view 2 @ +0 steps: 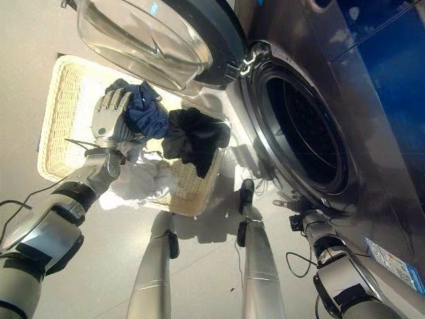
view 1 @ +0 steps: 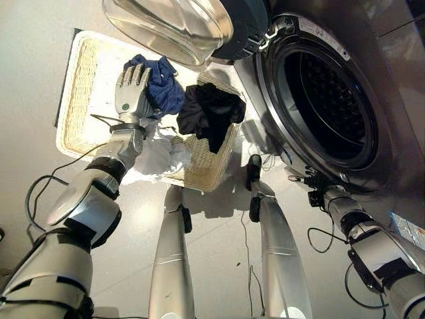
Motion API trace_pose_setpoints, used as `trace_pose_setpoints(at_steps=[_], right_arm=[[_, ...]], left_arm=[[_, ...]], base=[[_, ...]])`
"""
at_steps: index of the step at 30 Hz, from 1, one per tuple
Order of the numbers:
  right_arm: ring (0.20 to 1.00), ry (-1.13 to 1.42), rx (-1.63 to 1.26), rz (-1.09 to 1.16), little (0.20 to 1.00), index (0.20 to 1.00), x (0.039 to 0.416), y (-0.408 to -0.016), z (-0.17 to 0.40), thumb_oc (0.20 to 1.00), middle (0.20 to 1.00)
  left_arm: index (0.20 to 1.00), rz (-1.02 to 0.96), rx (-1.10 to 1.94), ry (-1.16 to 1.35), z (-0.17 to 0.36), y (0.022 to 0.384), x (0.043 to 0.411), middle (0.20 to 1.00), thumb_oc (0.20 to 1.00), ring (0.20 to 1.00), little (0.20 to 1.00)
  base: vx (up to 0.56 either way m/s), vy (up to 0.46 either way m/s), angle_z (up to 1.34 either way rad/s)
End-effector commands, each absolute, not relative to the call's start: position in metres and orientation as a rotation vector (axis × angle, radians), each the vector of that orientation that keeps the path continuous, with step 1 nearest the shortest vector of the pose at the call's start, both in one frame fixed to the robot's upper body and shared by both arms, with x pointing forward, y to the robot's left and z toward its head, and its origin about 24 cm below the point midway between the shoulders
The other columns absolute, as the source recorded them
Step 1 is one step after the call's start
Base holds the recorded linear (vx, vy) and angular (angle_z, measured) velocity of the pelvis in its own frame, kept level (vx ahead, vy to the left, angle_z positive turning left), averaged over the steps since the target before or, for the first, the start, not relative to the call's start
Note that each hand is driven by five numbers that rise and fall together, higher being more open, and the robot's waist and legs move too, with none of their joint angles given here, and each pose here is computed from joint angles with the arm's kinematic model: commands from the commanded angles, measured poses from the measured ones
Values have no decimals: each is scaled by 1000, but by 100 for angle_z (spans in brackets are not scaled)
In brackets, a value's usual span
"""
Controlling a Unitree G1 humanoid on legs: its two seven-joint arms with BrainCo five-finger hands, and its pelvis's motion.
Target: Put the clothes into the washing machine.
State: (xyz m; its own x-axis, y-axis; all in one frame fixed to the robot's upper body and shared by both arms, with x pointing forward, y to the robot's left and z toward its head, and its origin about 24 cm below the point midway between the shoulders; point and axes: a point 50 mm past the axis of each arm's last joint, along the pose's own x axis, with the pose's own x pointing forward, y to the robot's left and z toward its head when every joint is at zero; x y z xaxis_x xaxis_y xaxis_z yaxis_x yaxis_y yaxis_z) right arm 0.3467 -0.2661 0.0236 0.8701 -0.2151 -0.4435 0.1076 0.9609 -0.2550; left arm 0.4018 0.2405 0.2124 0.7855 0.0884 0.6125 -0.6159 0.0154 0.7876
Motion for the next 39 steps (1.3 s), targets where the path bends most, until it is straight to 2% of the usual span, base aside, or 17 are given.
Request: trace_pose_setpoints(at_steps=[1, 17, 18, 19, 39], right_arm=[[1000, 487, -232, -197, 1000, 1000, 339, -276, 20, 1000, 1000], [1000, 446, -237, -186, 1000, 1000, 351, -272, 34, 1000, 1000], [1000, 444, -237, -186, 1000, 1000, 351, -272, 35, 1000, 1000], [1000, 441, -238, -185, 1000, 1000, 352, -272, 36, 1000, 1000], [1000, 323, -211, -147, 1000, 1000, 363, -264, 55, 1000, 1000]], left_arm=[[1000, 790, 1427, -447, 246, 270, 395, 1000, 1000, 1000, 1000], [1000, 684, 1420, -264, 230, 273, 401, 1000, 1000, 1000, 1000], [567, 668, 1412, -251, 229, 273, 401, 567, 567, 567, 567], [200, 656, 1405, -241, 229, 273, 402, 200, 200, 200, 200], [200, 578, 1325, -216, 226, 267, 405, 200, 200, 200, 200]], base=[[0, 0, 0], [0, 0, 0], [0, 0, 0], [0, 0, 0], [0, 0, 0]])
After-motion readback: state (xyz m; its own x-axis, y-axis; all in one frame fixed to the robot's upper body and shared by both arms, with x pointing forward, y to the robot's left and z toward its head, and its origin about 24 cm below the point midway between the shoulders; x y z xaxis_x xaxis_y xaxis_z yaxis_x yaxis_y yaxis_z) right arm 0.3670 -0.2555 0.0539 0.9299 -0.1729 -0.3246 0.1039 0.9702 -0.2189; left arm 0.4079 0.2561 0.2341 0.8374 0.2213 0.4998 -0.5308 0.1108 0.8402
